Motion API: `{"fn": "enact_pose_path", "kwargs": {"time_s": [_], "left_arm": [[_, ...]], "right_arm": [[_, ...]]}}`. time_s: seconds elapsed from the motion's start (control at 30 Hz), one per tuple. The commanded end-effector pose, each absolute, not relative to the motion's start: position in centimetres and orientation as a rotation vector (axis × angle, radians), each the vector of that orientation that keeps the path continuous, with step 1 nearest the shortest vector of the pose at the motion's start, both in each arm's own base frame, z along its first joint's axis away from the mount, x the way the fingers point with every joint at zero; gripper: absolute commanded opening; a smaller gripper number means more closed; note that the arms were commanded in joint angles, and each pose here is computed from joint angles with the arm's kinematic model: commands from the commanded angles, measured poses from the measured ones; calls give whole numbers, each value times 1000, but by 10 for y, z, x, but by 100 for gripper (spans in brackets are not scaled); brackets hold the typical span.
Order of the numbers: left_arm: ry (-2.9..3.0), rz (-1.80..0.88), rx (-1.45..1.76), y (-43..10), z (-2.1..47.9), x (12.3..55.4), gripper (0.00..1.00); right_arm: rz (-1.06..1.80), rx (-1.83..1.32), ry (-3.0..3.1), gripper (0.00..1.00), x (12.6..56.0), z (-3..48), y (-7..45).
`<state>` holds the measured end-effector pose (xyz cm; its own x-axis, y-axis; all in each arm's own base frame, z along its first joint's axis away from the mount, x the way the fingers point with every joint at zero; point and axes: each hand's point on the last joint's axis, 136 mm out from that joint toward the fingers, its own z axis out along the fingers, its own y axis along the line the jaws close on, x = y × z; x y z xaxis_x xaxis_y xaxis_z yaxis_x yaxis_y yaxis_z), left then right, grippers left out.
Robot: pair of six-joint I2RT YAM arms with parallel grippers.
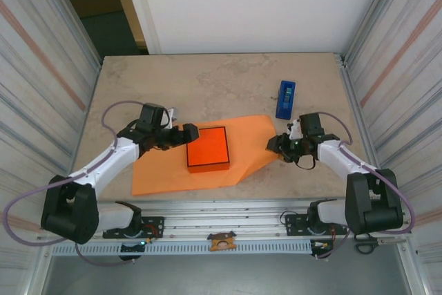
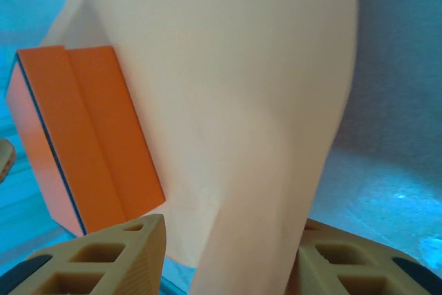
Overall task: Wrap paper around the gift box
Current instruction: First fold the wrapping paper around the gift box.
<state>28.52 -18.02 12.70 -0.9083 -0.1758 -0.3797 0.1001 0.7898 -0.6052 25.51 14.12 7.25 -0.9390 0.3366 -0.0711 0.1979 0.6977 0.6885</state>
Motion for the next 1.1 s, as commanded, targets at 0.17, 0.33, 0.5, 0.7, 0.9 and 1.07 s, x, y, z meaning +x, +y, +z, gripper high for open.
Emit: {"fn": "enact_pose_path", "kwargs": {"time_s": [0.17,0.33,0.5,0.7,0.9,1.07], "left_arm": [[2500,-895,-52,-174,145,290,95],[2504,-888,-82,-169,147,290,97],[2443,-928,-197,-153,154,294,99],[2380,-1026,-242,-148,167,292,99],[2356,-1090,-240,-154,176,291,99],[2329,-1197,-204,-166,188,290,99]], "right_arm": [[988,528,2645,40,266,89,143],[839,568,2706,25,261,86,132],[866,381,2679,15,264,105,148],[869,128,2602,11,267,134,174],[841,-97,2531,12,261,156,208],[879,-239,2463,13,255,174,241]]}}
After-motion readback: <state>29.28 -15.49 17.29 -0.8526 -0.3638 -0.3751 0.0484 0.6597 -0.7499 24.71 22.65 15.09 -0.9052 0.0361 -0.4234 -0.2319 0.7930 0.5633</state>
